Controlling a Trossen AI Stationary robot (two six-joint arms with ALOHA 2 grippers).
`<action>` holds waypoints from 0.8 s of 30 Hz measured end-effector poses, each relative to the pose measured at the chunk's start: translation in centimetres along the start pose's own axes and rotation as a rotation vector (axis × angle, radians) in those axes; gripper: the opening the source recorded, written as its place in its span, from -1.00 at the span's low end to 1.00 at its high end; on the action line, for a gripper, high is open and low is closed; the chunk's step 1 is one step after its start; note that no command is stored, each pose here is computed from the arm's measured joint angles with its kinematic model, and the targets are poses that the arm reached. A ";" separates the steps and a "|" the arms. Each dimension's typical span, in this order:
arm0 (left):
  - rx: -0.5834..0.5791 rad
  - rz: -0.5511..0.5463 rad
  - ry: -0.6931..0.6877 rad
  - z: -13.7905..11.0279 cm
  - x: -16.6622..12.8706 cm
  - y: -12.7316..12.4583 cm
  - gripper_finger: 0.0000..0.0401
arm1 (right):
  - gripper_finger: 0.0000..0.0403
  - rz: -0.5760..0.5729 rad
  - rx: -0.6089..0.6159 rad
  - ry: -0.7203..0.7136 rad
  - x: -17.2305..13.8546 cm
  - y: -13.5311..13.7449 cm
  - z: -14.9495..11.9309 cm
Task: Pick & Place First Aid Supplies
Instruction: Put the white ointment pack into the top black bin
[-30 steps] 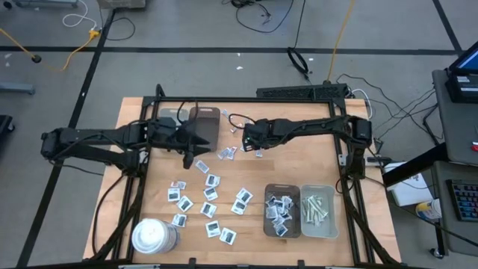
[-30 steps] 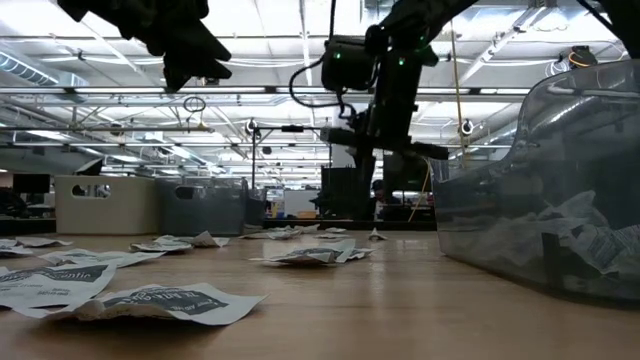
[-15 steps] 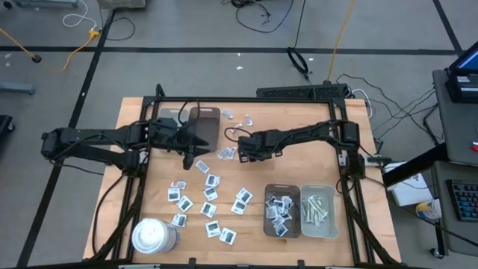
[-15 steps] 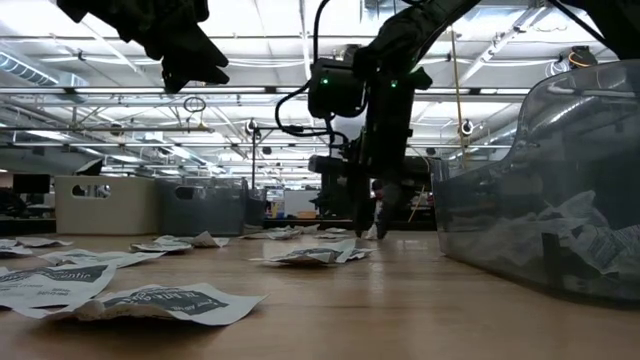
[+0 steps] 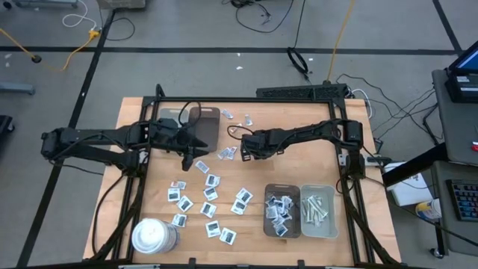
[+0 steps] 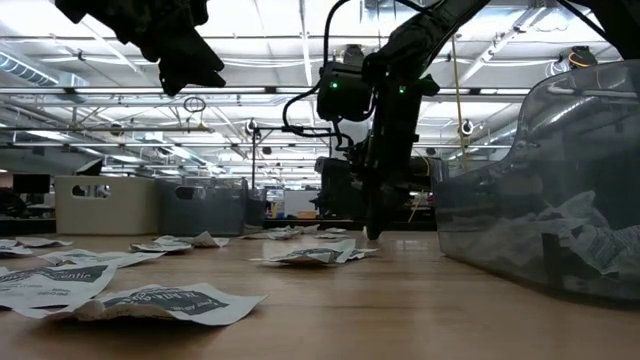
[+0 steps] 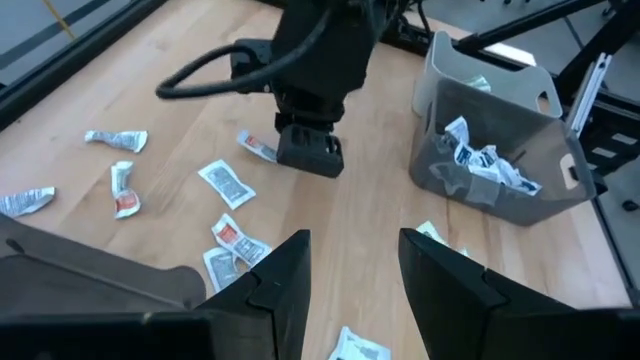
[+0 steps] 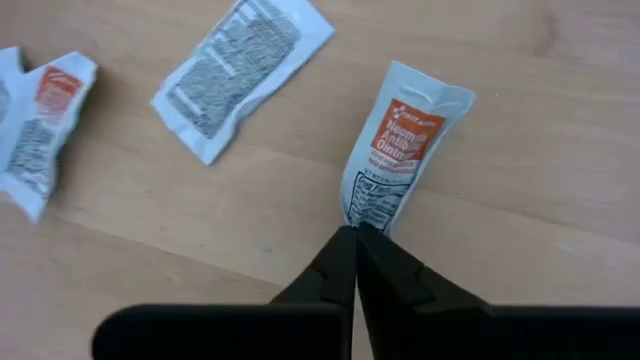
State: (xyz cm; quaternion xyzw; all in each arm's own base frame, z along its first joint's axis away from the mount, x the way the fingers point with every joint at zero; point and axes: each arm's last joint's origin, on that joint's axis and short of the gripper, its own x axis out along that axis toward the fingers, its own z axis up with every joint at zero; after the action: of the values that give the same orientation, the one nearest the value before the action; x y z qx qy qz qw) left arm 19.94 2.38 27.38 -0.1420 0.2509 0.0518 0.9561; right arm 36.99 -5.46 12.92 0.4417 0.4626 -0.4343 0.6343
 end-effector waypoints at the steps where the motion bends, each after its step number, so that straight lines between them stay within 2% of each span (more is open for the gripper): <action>1: 0.000 0.001 0.005 0.0 0.0 0.0 -0.21 | -0.99 0.006 -0.010 -0.001 -0.1 0.1 -0.1; 6: -0.002 0.005 0.018 -0.2 0.0 0.0 -0.21 | -1.00 0.022 -0.081 -0.036 -2.2 -0.1 -0.3; 11: 0.006 0.012 0.012 -0.1 0.0 0.1 -0.21 | -1.00 0.107 -0.189 -0.097 -6.1 -0.2 0.2; 18: 0.019 0.007 -0.004 0.0 0.0 0.0 -0.21 | -1.00 0.266 -0.596 -0.227 -10.7 0.0 0.8; 24: 0.013 -0.005 -0.050 0.5 0.0 -0.1 -0.21 | -1.00 0.480 -0.892 -0.301 -14.0 0.3 0.8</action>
State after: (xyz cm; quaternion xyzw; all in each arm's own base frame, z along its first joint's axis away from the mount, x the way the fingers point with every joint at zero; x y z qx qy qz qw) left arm 20.17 2.44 27.81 -0.1351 0.2268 0.0515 0.9631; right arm 34.74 -4.18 26.66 0.1551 0.3921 -0.0964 0.9016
